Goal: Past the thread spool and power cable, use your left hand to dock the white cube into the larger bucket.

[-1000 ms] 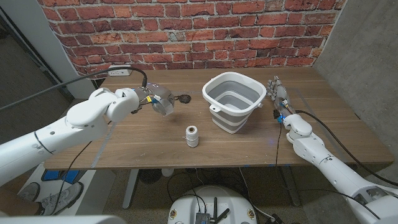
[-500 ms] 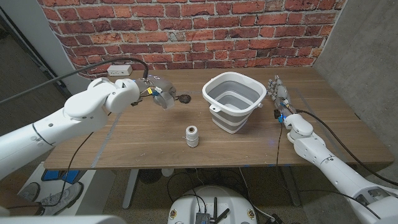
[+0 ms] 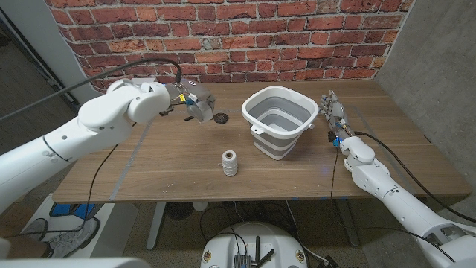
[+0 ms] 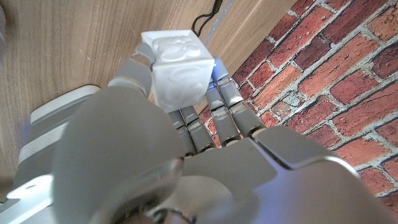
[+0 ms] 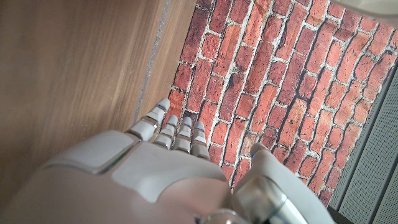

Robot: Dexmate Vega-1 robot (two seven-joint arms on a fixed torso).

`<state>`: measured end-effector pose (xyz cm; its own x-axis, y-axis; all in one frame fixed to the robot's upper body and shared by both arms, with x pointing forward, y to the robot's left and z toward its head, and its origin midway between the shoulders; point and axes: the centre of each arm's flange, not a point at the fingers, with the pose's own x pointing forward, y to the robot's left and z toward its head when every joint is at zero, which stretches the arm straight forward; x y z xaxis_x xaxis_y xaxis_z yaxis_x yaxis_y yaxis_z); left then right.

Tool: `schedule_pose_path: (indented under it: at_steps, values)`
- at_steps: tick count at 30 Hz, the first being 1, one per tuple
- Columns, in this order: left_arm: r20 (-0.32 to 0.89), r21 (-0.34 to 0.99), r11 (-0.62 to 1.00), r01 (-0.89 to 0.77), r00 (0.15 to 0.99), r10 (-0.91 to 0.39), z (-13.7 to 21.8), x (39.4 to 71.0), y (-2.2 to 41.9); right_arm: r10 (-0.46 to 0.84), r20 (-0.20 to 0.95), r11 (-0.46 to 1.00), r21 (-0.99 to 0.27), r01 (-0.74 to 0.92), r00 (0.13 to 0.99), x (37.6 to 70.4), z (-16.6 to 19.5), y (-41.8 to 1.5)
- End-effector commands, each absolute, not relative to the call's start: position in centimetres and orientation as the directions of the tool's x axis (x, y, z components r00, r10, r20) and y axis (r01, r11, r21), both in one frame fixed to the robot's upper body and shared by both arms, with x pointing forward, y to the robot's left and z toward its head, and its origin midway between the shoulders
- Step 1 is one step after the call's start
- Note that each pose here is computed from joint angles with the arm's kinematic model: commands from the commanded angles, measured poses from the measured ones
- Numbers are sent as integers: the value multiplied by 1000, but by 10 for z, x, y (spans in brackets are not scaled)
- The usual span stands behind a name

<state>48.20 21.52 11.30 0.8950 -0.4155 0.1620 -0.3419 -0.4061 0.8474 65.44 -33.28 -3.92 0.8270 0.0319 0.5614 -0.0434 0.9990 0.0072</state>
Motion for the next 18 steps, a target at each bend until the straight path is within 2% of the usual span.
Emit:
schedule_pose_path:
  at_steps: [1, 18]
  values:
    - [166, 836, -408, -366, 878, -449, 143, 478, 199, 27, 562, 999, 6, -37, 827, 655, -39, -335]
    - [169, 800, -406, -442, 815, -554, 183, 467, 161, 30, 575, 999, 9, -43, 818, 661, -32, -336]
